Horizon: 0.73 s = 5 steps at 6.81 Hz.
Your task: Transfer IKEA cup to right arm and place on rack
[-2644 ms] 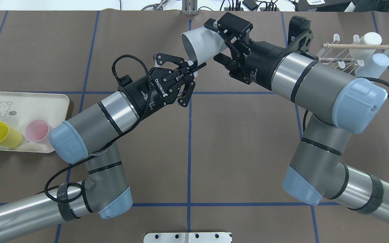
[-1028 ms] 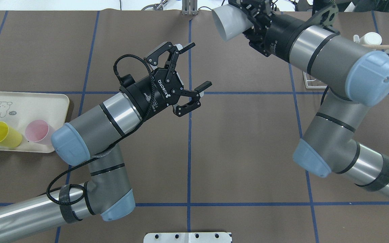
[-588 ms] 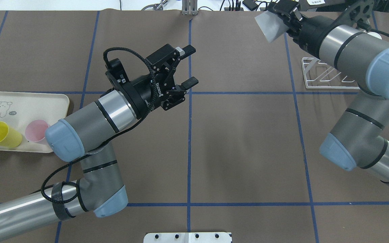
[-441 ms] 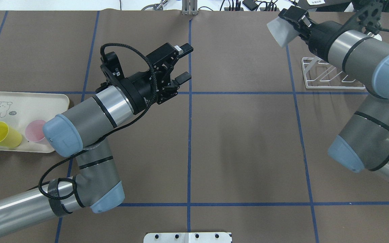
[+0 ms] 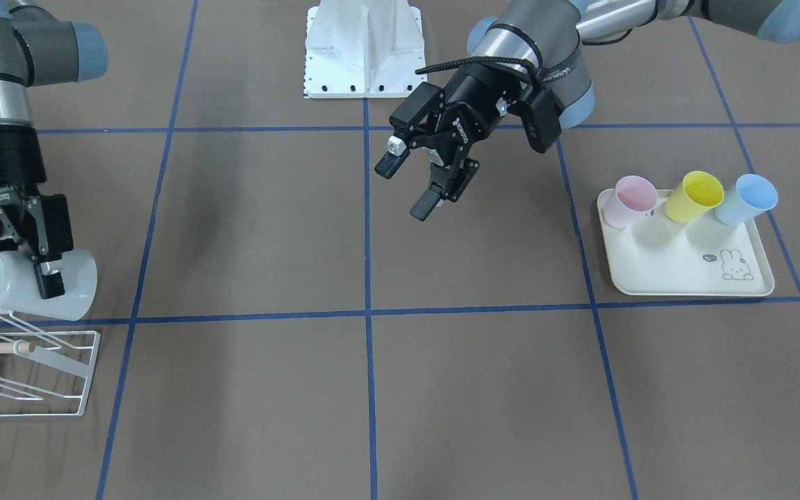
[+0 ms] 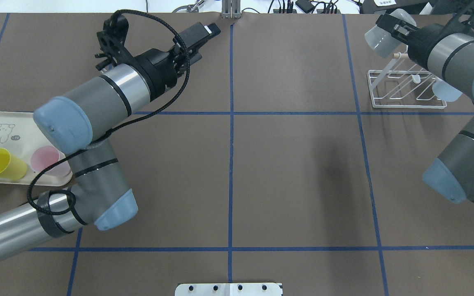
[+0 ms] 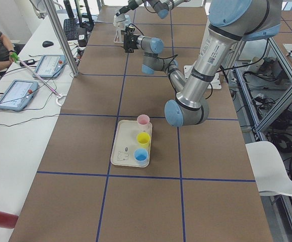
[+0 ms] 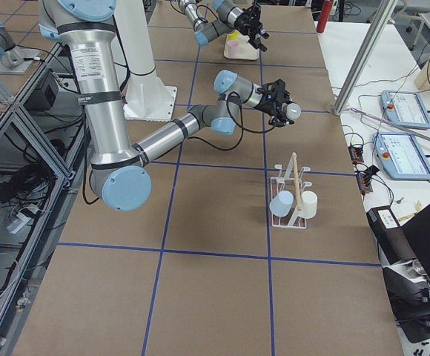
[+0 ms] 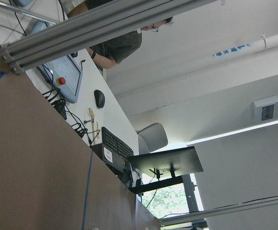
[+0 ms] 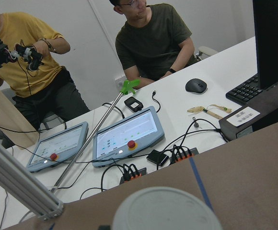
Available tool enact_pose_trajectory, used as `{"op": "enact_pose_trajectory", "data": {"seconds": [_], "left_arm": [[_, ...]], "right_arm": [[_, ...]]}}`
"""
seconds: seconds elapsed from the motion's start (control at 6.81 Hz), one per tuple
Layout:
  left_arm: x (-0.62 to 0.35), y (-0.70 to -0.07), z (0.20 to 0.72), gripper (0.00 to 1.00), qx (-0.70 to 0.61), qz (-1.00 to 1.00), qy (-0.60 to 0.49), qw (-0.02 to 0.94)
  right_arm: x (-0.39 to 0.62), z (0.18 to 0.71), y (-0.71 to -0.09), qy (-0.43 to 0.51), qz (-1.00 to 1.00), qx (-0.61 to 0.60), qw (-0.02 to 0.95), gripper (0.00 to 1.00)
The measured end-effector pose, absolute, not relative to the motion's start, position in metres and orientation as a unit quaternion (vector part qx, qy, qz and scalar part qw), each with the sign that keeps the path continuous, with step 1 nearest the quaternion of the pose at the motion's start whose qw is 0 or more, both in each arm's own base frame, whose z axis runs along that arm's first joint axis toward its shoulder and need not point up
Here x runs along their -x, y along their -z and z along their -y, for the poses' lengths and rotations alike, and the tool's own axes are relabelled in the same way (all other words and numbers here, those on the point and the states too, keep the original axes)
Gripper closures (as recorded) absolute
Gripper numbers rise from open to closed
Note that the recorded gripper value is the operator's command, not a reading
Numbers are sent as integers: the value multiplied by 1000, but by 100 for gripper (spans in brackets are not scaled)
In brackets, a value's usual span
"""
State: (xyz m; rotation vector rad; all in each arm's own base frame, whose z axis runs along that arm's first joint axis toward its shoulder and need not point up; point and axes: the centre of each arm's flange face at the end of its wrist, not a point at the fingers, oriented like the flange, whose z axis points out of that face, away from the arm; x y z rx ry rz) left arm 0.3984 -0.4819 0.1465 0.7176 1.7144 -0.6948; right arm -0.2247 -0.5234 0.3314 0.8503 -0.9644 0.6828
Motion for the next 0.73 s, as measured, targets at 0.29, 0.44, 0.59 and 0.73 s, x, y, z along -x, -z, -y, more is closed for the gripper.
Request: {"op": "enact_pose_trajectory", "data": {"seconds": [0.29,0.44,0.59,0.73], "left_arm": [[-332,-174,539,0,-364,-645,231,630],[-284,-198,567,0,-385,-604,193,671],[-229,-234,588,0,-400,-558,150,711],[-176,-280,598,0,-409,-514,104,747]], "right_arm": [[208,531,-346,-284,393,-408,774,100],[203,530,-357,-266,372,-415,787,100],[195,527,-371,-240,346,-424,802,100],[188,523,-384,-216,321,-433,814,100]]}}
